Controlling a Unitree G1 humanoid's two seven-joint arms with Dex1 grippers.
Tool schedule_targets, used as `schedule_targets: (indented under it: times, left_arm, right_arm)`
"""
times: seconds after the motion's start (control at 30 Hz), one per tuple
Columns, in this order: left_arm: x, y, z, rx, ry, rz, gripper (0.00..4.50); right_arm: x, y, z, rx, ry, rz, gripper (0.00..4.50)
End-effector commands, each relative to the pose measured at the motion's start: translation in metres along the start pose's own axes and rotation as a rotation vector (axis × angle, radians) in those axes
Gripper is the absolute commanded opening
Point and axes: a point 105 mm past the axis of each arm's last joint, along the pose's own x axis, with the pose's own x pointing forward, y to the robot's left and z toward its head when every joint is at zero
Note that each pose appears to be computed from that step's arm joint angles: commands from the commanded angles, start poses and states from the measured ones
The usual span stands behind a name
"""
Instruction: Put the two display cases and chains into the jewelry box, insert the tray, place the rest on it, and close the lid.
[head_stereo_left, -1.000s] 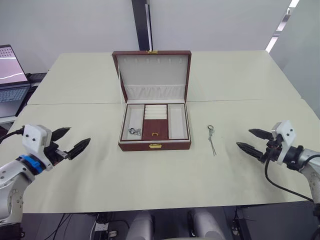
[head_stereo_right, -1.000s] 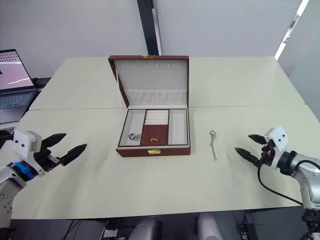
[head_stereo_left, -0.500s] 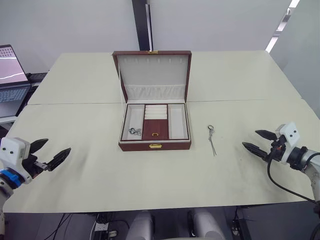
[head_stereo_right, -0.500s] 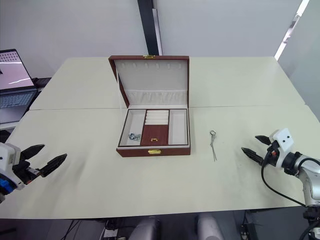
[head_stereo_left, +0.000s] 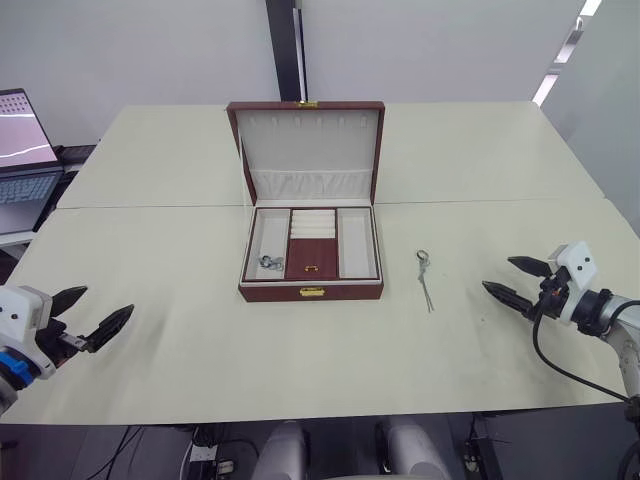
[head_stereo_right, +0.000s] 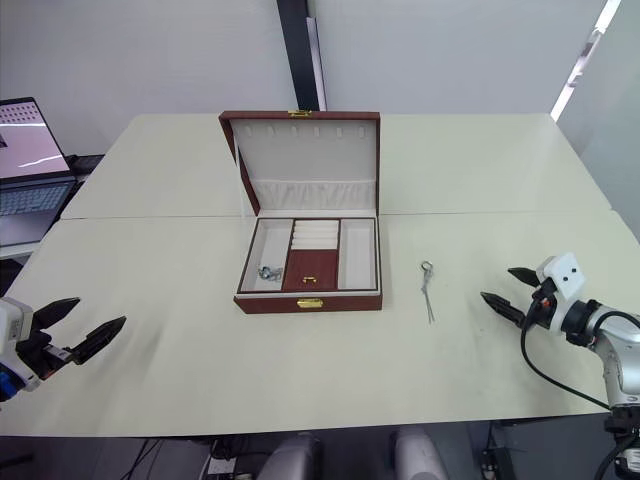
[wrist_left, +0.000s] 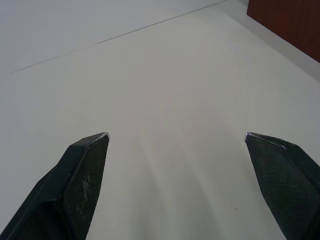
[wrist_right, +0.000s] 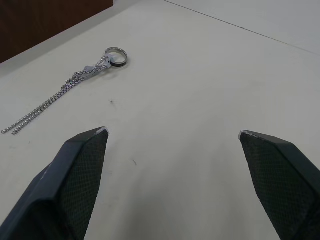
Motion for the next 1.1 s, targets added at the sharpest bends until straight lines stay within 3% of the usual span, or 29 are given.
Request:
schedule_targets:
  times: [0.03,0.47,0.67,0.93,1.1]
  left_arm:
    - [-0.001,-0.008,0.012,0.035,-0.05,-0.026,4.5]
    - [0.028,-0.11,0.055,0.11,-0.212,-0.325,4.5]
    - [0.043,-0.164,0.058,0.105,-0.261,-0.529,4.5]
    - [0.046,-0.195,0.057,0.18,-0.27,-0.703,4.5]
    - [0.052,-0.205,0.066,0.17,-0.298,-0.739,4.5]
  right_arm:
    - [-0.002,0.004,0.022,-0.005,-0.096,-0.043,4.44]
    - [0.017,0.046,0.041,0.027,-0.219,-0.12,4.44]
    - [0.036,0.072,0.029,0.06,-0.222,-0.154,4.44]
    - [0.047,0.087,0.018,0.07,-0.165,-0.207,4.44]
    - [0.06,0.091,0.018,0.055,-0.136,-0.223,4.44]
